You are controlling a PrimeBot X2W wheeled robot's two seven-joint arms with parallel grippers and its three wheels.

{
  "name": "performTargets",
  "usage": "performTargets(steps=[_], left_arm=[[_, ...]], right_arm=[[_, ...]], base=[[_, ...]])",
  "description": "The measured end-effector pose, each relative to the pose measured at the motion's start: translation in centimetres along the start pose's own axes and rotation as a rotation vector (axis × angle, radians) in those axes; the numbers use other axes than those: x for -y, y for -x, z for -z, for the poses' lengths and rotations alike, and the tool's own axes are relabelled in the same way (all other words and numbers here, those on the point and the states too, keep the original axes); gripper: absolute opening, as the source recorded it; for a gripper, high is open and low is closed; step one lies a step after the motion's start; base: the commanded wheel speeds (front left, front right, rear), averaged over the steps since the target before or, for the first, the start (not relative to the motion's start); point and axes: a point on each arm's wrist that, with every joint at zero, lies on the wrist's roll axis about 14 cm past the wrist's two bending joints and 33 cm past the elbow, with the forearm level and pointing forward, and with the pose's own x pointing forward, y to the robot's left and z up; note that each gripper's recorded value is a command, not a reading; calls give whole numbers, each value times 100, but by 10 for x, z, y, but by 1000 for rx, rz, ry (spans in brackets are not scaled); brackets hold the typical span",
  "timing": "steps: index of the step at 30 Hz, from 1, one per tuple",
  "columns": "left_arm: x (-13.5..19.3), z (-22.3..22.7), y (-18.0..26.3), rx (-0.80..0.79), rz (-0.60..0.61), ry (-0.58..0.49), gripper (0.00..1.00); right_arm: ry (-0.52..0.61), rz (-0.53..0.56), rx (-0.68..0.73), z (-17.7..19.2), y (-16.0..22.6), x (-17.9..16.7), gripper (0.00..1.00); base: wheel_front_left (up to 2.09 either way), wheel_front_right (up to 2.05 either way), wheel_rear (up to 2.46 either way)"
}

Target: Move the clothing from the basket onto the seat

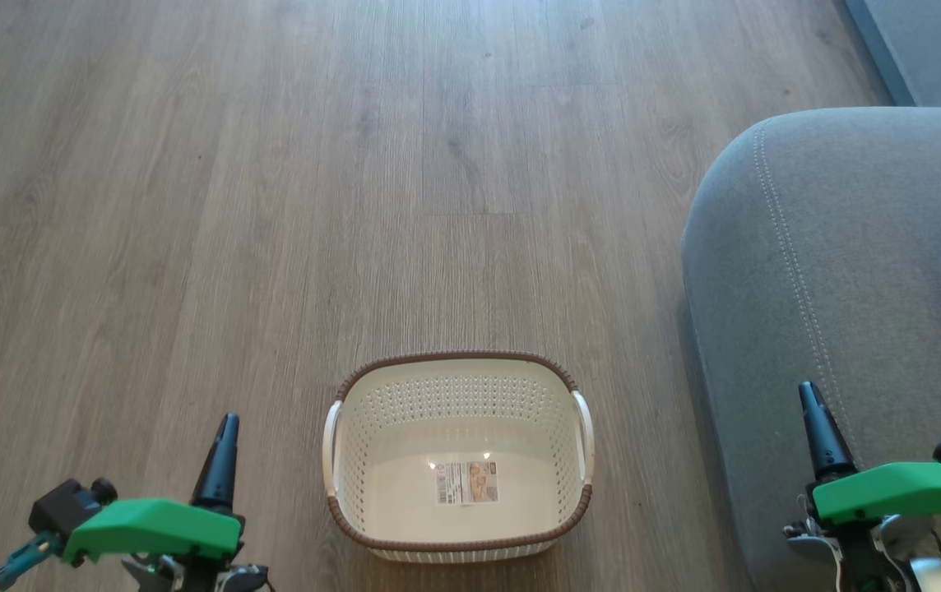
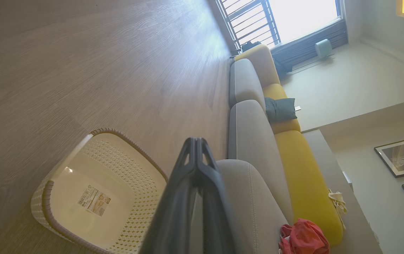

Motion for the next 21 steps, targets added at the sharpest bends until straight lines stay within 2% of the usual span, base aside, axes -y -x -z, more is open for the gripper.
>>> performTargets(steps=[21], left_arm=[[3,-5,-7,-13,17,203,0]], right_arm=[[-236,-9,16,-9,-3,-3,0]], base=[[0,0,0]])
